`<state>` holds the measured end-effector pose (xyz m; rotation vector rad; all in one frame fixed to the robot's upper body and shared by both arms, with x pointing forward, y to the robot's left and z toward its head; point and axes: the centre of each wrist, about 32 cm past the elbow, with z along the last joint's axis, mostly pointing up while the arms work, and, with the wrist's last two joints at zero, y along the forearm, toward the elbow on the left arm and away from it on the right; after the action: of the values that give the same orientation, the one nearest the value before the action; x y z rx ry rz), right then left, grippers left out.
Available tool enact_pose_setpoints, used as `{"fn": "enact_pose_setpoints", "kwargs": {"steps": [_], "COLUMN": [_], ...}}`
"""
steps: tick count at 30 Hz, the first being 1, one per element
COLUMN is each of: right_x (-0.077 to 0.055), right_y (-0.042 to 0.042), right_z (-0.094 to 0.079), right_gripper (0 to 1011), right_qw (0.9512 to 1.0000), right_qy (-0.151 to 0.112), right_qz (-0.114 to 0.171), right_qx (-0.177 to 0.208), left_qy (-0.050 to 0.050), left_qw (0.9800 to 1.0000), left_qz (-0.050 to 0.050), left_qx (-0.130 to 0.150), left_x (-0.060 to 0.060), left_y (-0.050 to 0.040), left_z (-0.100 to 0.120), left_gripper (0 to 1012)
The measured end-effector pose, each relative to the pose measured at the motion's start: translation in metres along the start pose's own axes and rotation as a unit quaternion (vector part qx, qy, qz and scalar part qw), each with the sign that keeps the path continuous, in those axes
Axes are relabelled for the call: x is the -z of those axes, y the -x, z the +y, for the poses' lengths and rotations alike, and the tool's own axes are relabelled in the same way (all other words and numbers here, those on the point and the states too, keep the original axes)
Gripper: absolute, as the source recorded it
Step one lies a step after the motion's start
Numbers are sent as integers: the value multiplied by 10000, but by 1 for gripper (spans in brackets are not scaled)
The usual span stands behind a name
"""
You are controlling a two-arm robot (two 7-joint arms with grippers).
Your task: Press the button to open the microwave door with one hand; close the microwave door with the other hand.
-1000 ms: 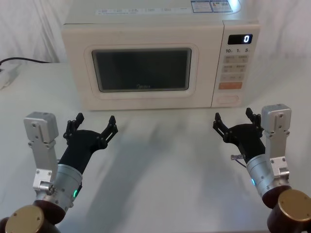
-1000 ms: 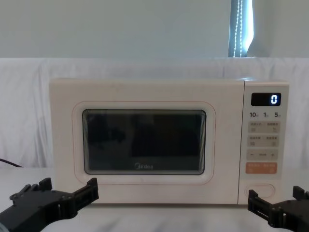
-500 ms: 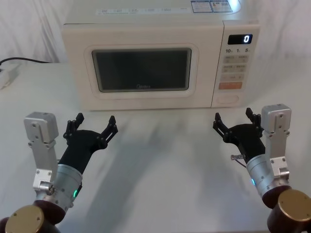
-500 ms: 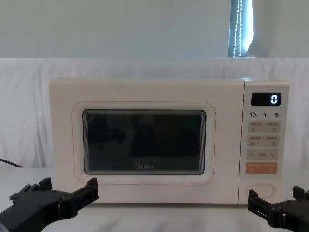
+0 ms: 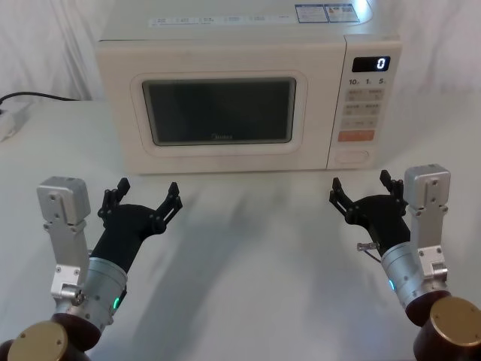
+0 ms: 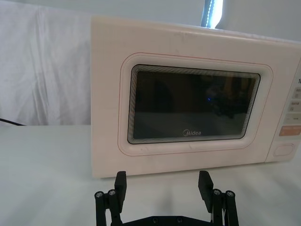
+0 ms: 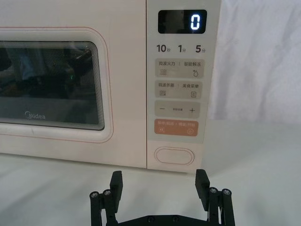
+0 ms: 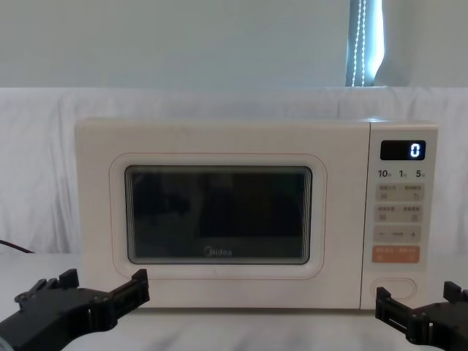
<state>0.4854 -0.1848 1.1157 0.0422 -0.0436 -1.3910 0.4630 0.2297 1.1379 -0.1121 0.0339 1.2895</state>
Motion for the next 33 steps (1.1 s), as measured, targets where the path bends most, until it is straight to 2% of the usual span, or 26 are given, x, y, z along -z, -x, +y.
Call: {"fn": "enact_pose_setpoints", "kwargs": {"steps": [33], "right_x": [0], "right_y": [0], "right_z": [0], "right_gripper": [1002], "right_qw": [10000], "right_qy": [0], "right_qz": [0], "right_qx": [0], "left_qy": [0], "left_qw": [10000], "left_qz": [0], "left_qx": [0], "left_x": [0], "left_y": [0], "left_z": [0], "left_gripper": [1001]}}
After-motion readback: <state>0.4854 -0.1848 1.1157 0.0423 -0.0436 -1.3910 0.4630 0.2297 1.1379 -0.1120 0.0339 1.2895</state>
